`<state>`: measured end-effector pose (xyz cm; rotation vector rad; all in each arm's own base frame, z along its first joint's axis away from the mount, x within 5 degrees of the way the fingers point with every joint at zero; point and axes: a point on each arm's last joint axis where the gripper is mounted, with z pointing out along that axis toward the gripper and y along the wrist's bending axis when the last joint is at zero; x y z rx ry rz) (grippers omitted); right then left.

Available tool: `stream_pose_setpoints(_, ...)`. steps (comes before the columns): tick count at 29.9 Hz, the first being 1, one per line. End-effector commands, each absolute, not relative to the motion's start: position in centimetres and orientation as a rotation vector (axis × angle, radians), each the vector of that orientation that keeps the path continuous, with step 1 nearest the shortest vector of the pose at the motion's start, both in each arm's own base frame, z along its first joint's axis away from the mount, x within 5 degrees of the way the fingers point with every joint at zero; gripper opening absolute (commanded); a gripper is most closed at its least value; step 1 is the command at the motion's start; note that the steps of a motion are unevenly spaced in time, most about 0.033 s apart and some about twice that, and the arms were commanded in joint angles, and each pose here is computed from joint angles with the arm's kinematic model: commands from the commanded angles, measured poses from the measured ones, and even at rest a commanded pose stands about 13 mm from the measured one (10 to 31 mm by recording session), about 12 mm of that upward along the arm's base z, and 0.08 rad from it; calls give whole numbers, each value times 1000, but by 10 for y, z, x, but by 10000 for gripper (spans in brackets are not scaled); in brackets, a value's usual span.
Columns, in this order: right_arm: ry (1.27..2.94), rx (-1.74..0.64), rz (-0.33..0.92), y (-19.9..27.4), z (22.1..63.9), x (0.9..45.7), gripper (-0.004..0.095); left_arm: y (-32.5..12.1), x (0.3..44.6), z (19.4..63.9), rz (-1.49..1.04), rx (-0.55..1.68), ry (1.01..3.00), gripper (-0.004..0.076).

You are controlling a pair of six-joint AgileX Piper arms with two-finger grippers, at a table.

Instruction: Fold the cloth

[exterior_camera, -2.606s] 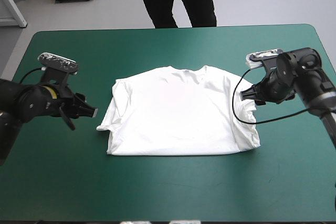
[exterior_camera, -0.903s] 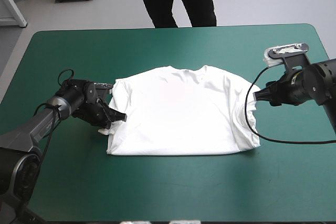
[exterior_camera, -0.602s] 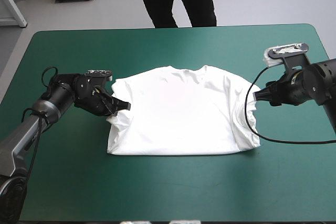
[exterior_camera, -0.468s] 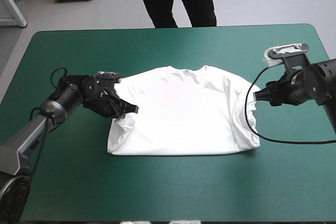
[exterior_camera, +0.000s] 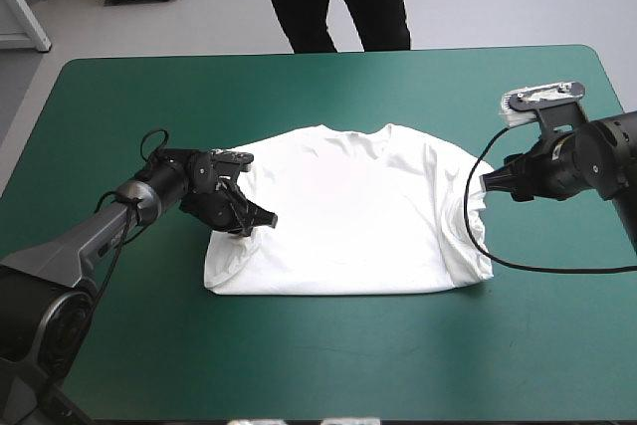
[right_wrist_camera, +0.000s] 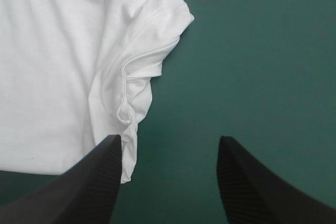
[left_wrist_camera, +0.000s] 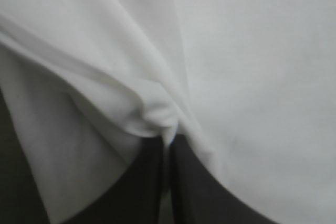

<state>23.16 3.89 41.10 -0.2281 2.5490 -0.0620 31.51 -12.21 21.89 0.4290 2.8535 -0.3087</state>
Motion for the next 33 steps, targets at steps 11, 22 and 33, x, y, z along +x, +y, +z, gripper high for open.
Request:
stream_pose_setpoints(11, 2444, -230, -69, 37, 429, 226, 513, -117, 292, 322, -343, 491, 2662, 511)
stream_pose_setpoints(22, 2394, -187, -46, 32, 443, 205, 513, -81, 236, 367, -119, 388, 2712, 511)
stream_pose_setpoints(33, 2354, -112, -136, 16, 445, 168, 513, -99, 217, 311, -167, 345, 2733, 511)
